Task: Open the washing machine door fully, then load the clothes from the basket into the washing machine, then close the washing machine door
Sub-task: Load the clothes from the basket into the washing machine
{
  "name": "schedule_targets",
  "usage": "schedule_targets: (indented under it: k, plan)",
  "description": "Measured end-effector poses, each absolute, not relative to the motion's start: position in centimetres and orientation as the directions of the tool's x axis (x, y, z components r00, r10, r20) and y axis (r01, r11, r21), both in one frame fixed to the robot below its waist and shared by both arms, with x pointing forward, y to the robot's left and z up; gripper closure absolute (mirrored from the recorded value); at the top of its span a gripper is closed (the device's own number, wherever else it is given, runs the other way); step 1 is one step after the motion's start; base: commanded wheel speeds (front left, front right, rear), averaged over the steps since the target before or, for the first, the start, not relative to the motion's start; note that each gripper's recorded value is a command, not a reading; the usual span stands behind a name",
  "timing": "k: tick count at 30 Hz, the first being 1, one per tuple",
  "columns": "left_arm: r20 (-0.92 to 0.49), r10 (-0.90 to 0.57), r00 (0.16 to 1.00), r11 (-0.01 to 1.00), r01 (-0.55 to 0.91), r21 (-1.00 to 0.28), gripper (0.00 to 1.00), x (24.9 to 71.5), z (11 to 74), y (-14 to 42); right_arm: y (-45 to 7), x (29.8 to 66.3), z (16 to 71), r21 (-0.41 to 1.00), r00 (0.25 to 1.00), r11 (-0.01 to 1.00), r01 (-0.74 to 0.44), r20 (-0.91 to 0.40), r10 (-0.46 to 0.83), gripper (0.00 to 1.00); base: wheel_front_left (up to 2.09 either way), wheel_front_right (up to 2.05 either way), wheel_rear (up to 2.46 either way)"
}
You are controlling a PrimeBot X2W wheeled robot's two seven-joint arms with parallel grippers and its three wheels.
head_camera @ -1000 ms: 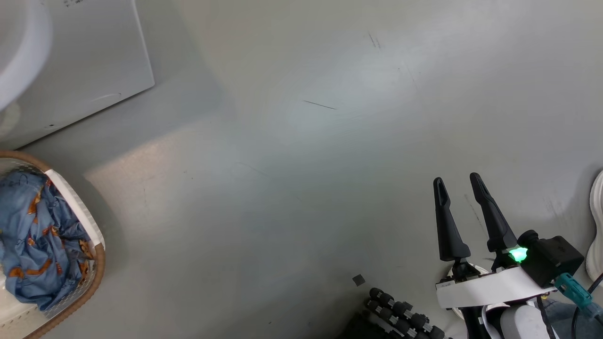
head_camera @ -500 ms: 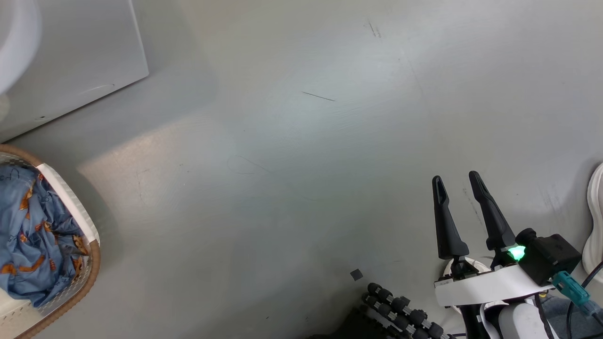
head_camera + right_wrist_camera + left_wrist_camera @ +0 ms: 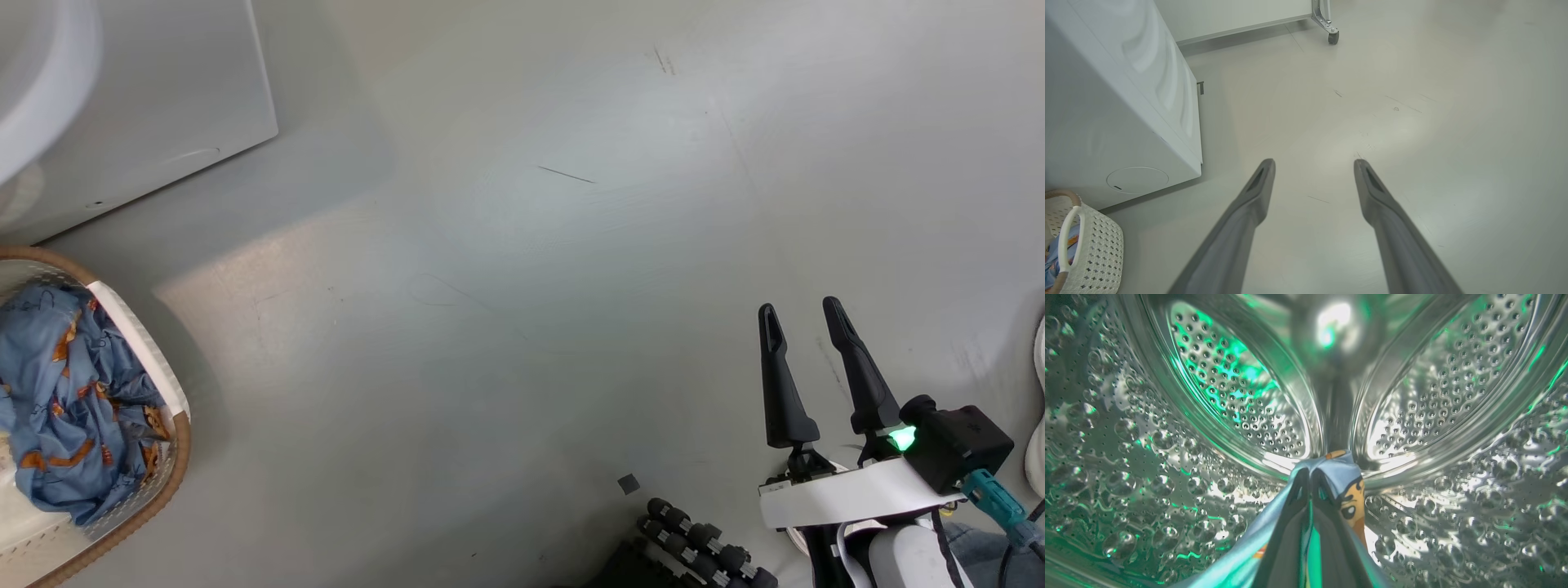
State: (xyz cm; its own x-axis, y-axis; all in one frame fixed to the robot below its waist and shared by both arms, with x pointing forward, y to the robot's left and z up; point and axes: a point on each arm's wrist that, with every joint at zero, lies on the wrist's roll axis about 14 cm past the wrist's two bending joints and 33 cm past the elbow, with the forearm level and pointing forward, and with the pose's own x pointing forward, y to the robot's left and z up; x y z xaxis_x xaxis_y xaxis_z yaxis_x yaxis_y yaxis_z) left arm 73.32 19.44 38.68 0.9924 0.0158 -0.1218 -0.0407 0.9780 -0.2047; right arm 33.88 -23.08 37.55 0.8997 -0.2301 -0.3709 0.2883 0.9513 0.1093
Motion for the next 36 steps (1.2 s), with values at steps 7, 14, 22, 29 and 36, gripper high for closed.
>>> schedule_targets:
  k: [7, 14, 22, 29, 36]
  plan:
    - [-0.180, 0.020, 0.984, 0.983, -0.052, -0.175, 0.00, 72.4, 38.1, 19.7, -22.8, 34.2, 38.0, 0.119, 0.911, 0.954, 0.273, -0.352, -0.217, 0.00, 0.00, 0.00, 0.00]
    - [-0.224, 0.011, 0.974, 0.981, -0.054, -0.186, 0.00, 71.2, 38.1, 18.8, -22.8, 34.6, 38.9, 0.129, 0.925, 0.957, 0.261, -0.317, -0.210, 0.00, 0.00, 0.00, 0.00]
    - [-0.234, 0.001, 0.972, 0.982, -0.046, -0.184, 0.00, 69.9, 38.7, 18.1, -22.3, 35.3, 39.3, 0.138, 0.938, 0.963, 0.232, -0.293, -0.184, 0.00, 0.00, 0.00, 0.00]
    - [-0.216, 0.003, 0.976, 0.981, -0.045, -0.190, 0.00, 68.4, 40.0, 17.5, -21.7, 36.7, 39.7, 0.147, 0.954, 0.971, 0.190, -0.260, -0.148, 0.00, 0.00, 0.00, 0.00]
    - [-0.213, -0.010, 0.977, 0.976, -0.036, -0.213, 0.00, 66.0, 39.8, 16.6, -20.5, 38.2, 39.6, 0.175, 0.965, 0.973, 0.147, -0.242, -0.103, 0.00, 0.00, 0.00, 0.00]
